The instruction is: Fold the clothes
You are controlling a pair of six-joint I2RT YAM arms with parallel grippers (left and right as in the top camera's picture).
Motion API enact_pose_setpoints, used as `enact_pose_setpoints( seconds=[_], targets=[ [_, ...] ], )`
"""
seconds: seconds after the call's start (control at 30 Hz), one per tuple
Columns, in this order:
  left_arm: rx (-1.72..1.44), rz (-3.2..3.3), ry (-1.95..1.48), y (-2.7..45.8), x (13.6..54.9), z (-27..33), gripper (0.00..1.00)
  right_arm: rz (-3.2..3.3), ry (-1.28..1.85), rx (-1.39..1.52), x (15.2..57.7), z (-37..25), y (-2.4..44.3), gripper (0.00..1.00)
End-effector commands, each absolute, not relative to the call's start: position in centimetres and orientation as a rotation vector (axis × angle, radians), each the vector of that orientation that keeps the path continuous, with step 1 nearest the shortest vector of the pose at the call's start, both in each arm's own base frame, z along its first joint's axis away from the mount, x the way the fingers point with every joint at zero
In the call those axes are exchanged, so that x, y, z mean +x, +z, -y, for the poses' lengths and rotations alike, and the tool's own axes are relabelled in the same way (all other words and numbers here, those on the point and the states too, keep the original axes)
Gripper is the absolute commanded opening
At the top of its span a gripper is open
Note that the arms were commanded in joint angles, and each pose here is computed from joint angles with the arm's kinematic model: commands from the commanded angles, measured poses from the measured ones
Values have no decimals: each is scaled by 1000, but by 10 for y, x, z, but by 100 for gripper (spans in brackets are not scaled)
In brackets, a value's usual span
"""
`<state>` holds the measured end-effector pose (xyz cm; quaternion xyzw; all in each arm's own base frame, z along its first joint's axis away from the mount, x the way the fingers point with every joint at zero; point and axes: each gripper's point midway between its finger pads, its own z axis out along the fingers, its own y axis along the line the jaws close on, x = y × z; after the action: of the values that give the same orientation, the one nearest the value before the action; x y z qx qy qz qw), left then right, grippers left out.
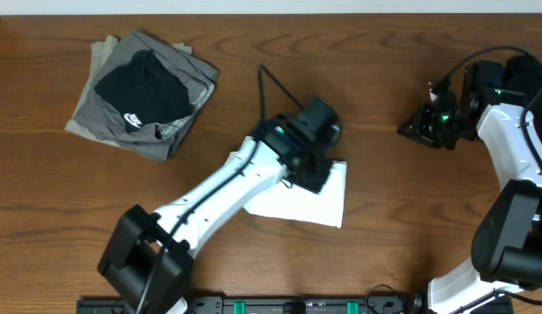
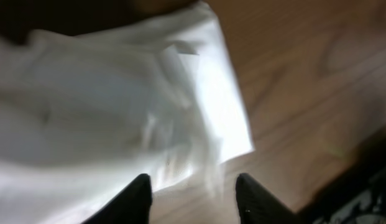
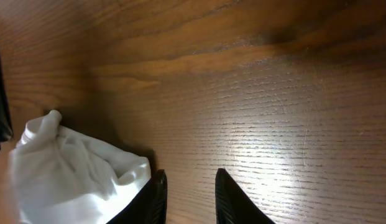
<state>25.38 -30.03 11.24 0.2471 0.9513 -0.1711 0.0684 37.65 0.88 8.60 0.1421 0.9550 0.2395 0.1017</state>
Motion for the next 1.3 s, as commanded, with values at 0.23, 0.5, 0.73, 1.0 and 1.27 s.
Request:
enact_pose_setpoints(
  seconds=[0.23,0.5,0.73,1.0,1.27],
  targets=[
    [599,-2823,-210,150,269,250,58,-2802,737,271,375,-25,99,29],
    [248,-2845,-109,170,307,163,66,-2577,1097,-397,365,-124,132,28],
    [12,-2871,-181,174,323,118,66,-2520,1033,-758,348,-202,127,29],
    [-57,-2812,-191,194,322,100,67,-2592,820,-818,345,-238,101,37],
    [-49,-2746,-214,214,318,98,67,-2659,839,-889,330,-256,71,34]
  ],
)
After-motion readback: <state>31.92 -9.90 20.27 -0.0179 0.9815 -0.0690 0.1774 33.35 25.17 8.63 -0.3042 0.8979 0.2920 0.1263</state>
